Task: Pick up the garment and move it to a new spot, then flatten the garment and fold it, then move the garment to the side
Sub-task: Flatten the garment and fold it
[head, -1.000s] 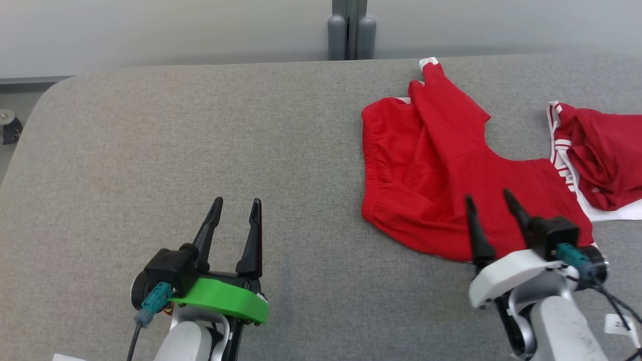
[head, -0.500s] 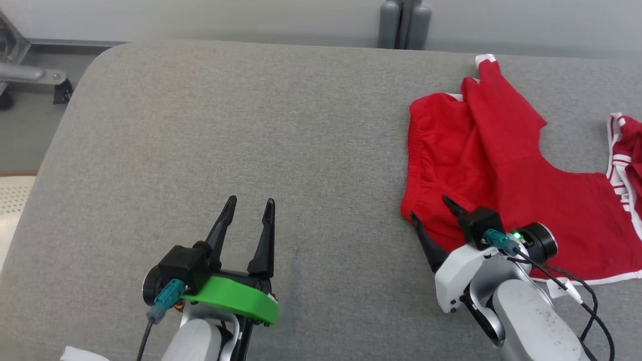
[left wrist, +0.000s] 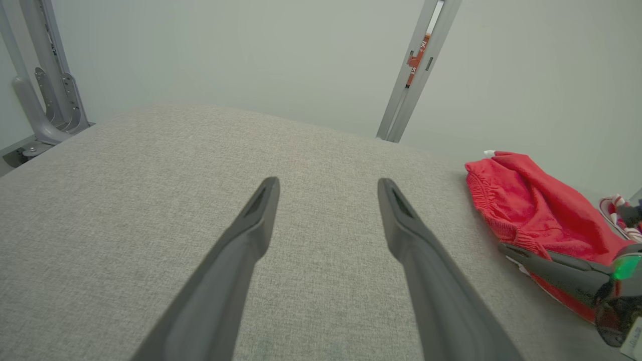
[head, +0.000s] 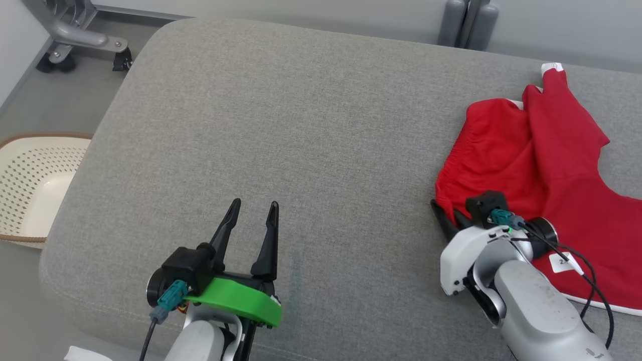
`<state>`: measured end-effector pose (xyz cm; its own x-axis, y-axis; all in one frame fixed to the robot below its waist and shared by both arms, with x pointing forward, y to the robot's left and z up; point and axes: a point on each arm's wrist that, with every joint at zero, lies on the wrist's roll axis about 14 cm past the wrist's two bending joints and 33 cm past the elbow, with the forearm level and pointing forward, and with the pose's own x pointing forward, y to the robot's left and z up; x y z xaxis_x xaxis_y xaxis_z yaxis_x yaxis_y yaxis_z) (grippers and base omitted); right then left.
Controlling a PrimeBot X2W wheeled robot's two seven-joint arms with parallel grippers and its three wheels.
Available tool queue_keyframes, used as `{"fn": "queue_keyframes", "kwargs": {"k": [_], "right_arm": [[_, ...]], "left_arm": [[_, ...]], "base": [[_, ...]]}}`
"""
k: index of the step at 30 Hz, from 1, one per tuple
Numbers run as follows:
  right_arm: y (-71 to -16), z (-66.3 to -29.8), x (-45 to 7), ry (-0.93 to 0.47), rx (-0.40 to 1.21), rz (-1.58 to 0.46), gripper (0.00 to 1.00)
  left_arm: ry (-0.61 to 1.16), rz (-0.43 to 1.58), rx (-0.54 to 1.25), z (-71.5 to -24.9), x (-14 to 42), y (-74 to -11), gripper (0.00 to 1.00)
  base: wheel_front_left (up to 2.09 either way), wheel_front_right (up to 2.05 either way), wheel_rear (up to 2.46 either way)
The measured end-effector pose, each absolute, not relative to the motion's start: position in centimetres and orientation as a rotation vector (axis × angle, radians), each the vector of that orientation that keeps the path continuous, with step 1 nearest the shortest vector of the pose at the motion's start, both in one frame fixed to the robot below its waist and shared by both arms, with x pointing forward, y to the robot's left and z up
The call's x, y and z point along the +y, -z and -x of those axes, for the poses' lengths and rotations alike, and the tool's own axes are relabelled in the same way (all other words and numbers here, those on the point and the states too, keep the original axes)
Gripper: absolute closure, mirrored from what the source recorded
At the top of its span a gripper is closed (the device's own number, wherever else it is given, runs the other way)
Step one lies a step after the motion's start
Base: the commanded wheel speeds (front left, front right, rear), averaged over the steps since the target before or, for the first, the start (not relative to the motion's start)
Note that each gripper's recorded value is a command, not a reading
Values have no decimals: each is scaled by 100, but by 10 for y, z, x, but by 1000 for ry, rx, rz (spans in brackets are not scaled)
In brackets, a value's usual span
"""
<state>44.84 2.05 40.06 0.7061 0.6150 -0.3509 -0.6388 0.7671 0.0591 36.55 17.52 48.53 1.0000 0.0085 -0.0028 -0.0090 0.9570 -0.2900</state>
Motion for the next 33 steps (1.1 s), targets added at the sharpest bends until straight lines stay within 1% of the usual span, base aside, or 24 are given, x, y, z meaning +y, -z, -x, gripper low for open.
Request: {"fn": "queue_keyframes", "kwargs": {"k": [5, 8, 12, 16, 19, 20, 21, 24, 33], "right_arm": [[-426, -445, 61, -784, 316, -58, 100], [-437, -437, 85, -886, 297, -31, 100], [-457, -435, 109, -958, 299, -112, 100], [-470, -442, 120, -976, 320, -191, 100], [-449, -453, 107, -933, 392, -148, 100], [-441, -455, 100, -919, 410, -115, 76], [-435, -459, 94, -908, 411, -79, 0], [-429, -465, 83, -867, 411, -64, 0], [-436, -475, 50, -781, 322, -54, 0]], "left_arm": [[-22, 300, 1, -364, 178, -486, 0], [-24, 304, 3, -364, 178, -485, 0], [-22, 307, 6, -365, 177, -484, 0], [-26, 303, 0, -367, 179, -487, 0], [-35, 301, 3, -365, 181, -485, 0], [-37, 301, 4, -365, 182, -485, 0], [-38, 301, 4, -364, 183, -485, 0], [-43, 299, 2, -366, 184, -485, 0], [-7, 270, -5, -379, 179, -486, 0]], "base": [[0, 0, 0], [0, 0, 0], [0, 0, 0], [0, 0, 0], [0, 0, 0], [0, 0, 0], [0, 0, 0], [0, 0, 0], [0, 0, 0]]}}
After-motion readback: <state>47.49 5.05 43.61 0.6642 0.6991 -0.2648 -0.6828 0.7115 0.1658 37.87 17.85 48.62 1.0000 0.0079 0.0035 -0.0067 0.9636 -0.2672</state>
